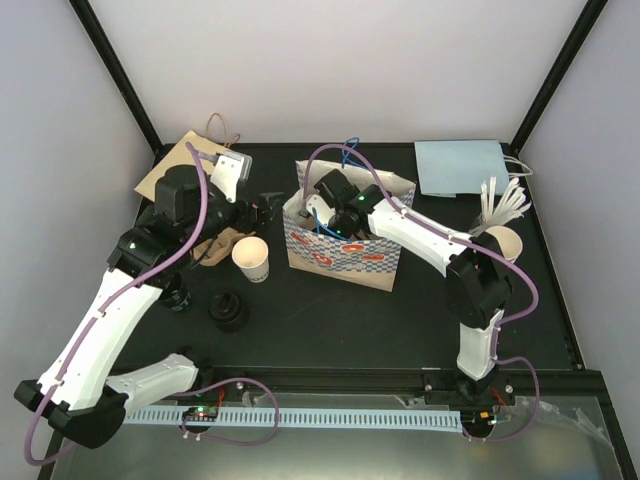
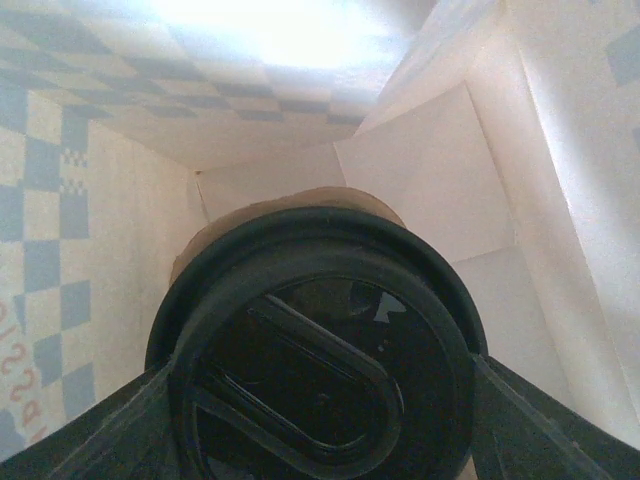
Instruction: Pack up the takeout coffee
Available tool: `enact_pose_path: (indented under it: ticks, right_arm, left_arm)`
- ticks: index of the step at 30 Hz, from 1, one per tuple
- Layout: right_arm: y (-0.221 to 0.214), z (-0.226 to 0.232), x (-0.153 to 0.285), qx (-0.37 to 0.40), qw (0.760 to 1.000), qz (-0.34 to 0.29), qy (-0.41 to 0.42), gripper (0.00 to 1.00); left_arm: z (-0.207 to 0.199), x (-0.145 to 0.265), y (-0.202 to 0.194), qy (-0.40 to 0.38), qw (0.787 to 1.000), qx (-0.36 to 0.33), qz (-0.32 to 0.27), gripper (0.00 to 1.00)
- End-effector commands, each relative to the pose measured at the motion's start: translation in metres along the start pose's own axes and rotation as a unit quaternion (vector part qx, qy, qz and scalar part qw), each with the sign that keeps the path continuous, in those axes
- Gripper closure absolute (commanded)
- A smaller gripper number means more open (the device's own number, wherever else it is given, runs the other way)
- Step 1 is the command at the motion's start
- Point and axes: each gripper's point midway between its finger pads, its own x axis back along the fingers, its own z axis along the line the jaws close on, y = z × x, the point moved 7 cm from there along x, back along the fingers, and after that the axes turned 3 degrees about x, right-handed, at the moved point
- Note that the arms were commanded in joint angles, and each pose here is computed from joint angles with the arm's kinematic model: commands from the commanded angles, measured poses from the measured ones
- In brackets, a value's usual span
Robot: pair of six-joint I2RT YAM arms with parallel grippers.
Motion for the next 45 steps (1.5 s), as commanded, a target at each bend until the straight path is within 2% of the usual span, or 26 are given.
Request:
enact_pose_path:
  ticks: [1, 6, 11, 14, 17, 20, 21, 22, 23, 29, 35, 40, 45]
  right_arm:
    - [-0.038, -0.003, -0.044, -0.021, 0.994, 0.103, 0.007, 0.37]
    - [-0.055, -0.003, -0.059, -0.027, 0.99, 0.14, -0.009, 0.37]
    - [-0.069, -0.005, -0.067, -0.029, 0.985, 0.166, -0.025, 0.38]
    - [-0.062, -0.006, -0.058, -0.03, 0.988, 0.149, -0.032, 0.39]
    - [-0.044, -0.008, -0.034, -0.031, 0.994, 0.103, -0.036, 0.37]
    - [-0.024, -0.009, -0.009, -0.032, 0.997, 0.06, -0.039, 0.21]
    - [-0.019, -0.01, -0.003, -0.032, 0.997, 0.049, -0.04, 0.08]
    - [-0.015, -0.011, 0.002, -0.033, 0.998, 0.039, -0.042, 0.01]
    - [-0.01, -0.011, 0.008, -0.034, 0.998, 0.029, -0.042, 0.0]
    - [0.013, -0.013, 0.045, -0.031, 0.998, -0.014, -0.044, 0.0]
    - [0.018, -0.013, 0.069, -0.029, 0.998, -0.031, -0.052, 0.0]
    - [0.02, -0.016, 0.085, -0.042, 0.995, -0.044, -0.076, 0.0]
    - [0.026, -0.023, 0.119, -0.065, 0.987, -0.087, -0.12, 0.0]
  left_arm:
    - [0.004, -0.001, -0.007, 0.004, 1.0, 0.013, 0.0, 0.01]
    - [0.008, -0.009, -0.02, 0.009, 0.999, 0.013, 0.028, 0.01]
    - [0.008, -0.012, -0.025, 0.006, 0.999, 0.012, 0.033, 0.01]
    - [0.008, -0.012, -0.026, 0.003, 0.999, 0.012, 0.034, 0.01]
    - [0.008, -0.012, -0.026, 0.002, 0.999, 0.01, 0.035, 0.01]
    - [0.007, -0.013, -0.027, -0.001, 0.999, 0.01, 0.035, 0.01]
    - [0.007, -0.013, -0.028, -0.003, 0.999, 0.01, 0.037, 0.01]
    - [0.007, -0.013, -0.029, -0.004, 0.999, 0.01, 0.038, 0.01]
    - [0.007, -0.014, -0.029, -0.004, 0.999, 0.011, 0.04, 0.01]
    - [0.008, -0.011, -0.032, -0.002, 0.999, 0.007, 0.046, 0.01]
    - [0.006, -0.011, -0.036, -0.011, 0.999, 0.004, 0.052, 0.01]
    - [0.005, -0.012, -0.041, -0.022, 0.998, 0.0, 0.056, 0.01]
    - [0.008, -0.007, -0.042, -0.009, 0.999, -0.002, 0.049, 0.01]
